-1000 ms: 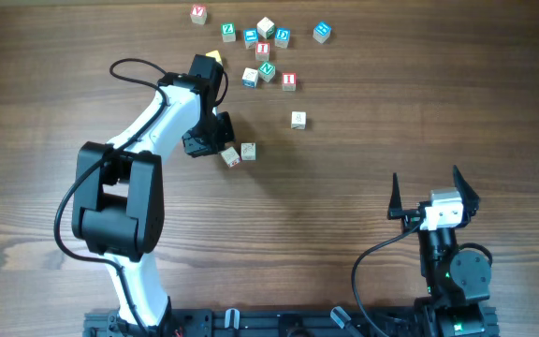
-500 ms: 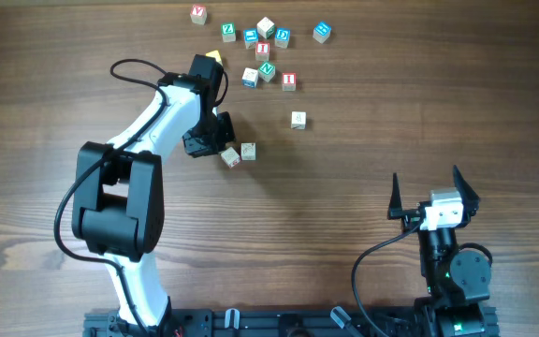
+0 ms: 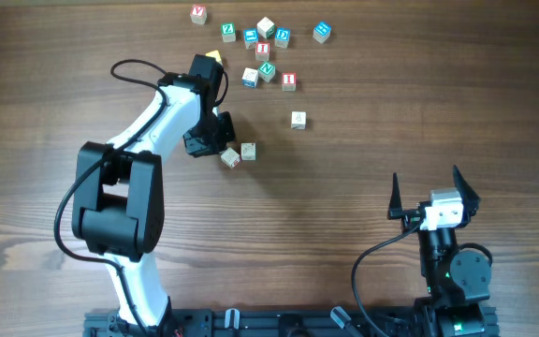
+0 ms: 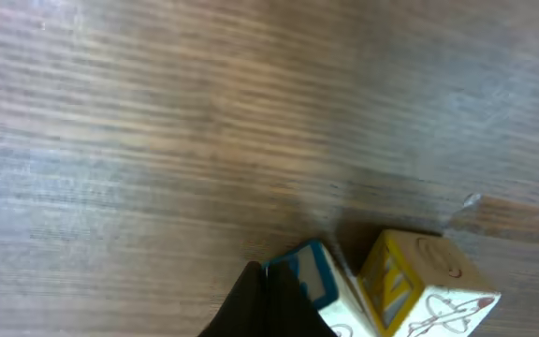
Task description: Form a tower
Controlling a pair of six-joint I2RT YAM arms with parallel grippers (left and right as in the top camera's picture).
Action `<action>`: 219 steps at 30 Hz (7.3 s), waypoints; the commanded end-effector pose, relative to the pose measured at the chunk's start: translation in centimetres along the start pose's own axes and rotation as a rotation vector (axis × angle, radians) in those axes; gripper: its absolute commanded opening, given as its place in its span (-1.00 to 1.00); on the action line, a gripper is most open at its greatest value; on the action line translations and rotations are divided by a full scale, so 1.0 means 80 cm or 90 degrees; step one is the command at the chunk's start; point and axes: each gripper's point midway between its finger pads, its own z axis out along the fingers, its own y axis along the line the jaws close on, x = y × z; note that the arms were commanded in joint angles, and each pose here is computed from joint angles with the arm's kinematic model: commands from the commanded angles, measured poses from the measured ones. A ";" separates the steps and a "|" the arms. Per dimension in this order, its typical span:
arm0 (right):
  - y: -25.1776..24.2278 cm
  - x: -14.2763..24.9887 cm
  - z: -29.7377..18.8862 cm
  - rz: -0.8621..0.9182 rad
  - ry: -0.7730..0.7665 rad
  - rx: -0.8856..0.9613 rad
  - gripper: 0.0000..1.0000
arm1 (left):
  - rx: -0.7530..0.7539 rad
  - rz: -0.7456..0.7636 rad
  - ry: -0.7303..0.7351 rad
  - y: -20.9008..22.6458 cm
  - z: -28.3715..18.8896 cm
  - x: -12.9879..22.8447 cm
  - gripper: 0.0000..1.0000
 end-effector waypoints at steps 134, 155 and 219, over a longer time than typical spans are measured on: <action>0.073 -0.087 0.109 0.419 0.447 -0.206 1.00 | -0.144 -0.402 -0.166 0.321 -0.044 -0.101 1.00; 0.301 -0.180 0.175 0.100 0.546 -0.442 -0.69 | -0.144 -0.402 -0.166 0.321 -0.044 -0.101 1.00; 0.485 0.099 0.148 -0.235 0.661 -0.548 0.22 | -0.144 -0.402 -0.166 0.321 -0.044 -0.101 1.00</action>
